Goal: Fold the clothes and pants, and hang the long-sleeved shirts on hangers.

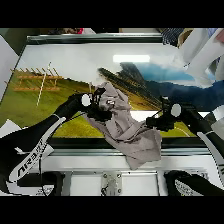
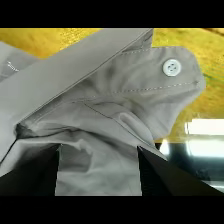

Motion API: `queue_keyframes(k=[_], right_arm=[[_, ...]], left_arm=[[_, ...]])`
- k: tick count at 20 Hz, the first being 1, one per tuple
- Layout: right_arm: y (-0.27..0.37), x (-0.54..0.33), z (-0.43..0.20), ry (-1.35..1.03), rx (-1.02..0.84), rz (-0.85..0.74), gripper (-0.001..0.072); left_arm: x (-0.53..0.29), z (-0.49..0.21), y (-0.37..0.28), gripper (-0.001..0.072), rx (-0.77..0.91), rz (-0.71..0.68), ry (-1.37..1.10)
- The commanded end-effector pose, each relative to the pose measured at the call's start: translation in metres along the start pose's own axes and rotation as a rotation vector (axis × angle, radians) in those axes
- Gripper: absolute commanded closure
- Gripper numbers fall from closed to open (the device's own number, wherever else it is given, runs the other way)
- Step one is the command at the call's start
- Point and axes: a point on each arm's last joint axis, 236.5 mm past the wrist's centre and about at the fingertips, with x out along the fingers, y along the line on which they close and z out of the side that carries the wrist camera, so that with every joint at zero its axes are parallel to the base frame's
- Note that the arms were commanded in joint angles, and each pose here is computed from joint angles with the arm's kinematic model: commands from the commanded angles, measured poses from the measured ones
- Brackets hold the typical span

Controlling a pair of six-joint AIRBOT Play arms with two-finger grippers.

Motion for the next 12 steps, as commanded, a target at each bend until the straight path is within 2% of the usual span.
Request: queue_keyframes(k=[1,3,4,5,6,9,12], right_arm=[[-0.003,0.018,-0.013,0.090,-0.058,-0.006,0.0200],[-0.004,0.020,-0.014,0.099,-0.064,-0.008,0.0205],[-0.004,0.020,-0.014,0.099,-0.064,-0.008,0.0352],[-0.004,0.020,-0.014,0.098,-0.064,-0.007,0.0650],[-0.004,0.019,-0.013,0.096,-0.064,-0.006,0.0699],[0.010,-0.018,0.006,0.023,-0.113,0.016,0.0699],[0.053,-0.145,0.048,-0.261,-0.261,0.080,0.0700]], left_arm=[[-0.012,0.004,-0.006,0.0692,0.013,-0.007,-0.030],[-0.017,0.006,-0.008,0.0692,0.017,-0.011,-0.044],[-0.021,0.007,-0.010,0.0692,0.021,-0.014,-0.052],[-0.026,0.008,-0.013,0.0692,0.026,-0.017,-0.066],[-0.034,0.011,-0.016,0.0692,0.033,-0.022,-0.088],[-0.094,0.036,-0.036,0.0692,0.069,-0.057,-0.238],[-0.242,0.070,-0.089,0.0692,0.175,-0.134,-0.564]])
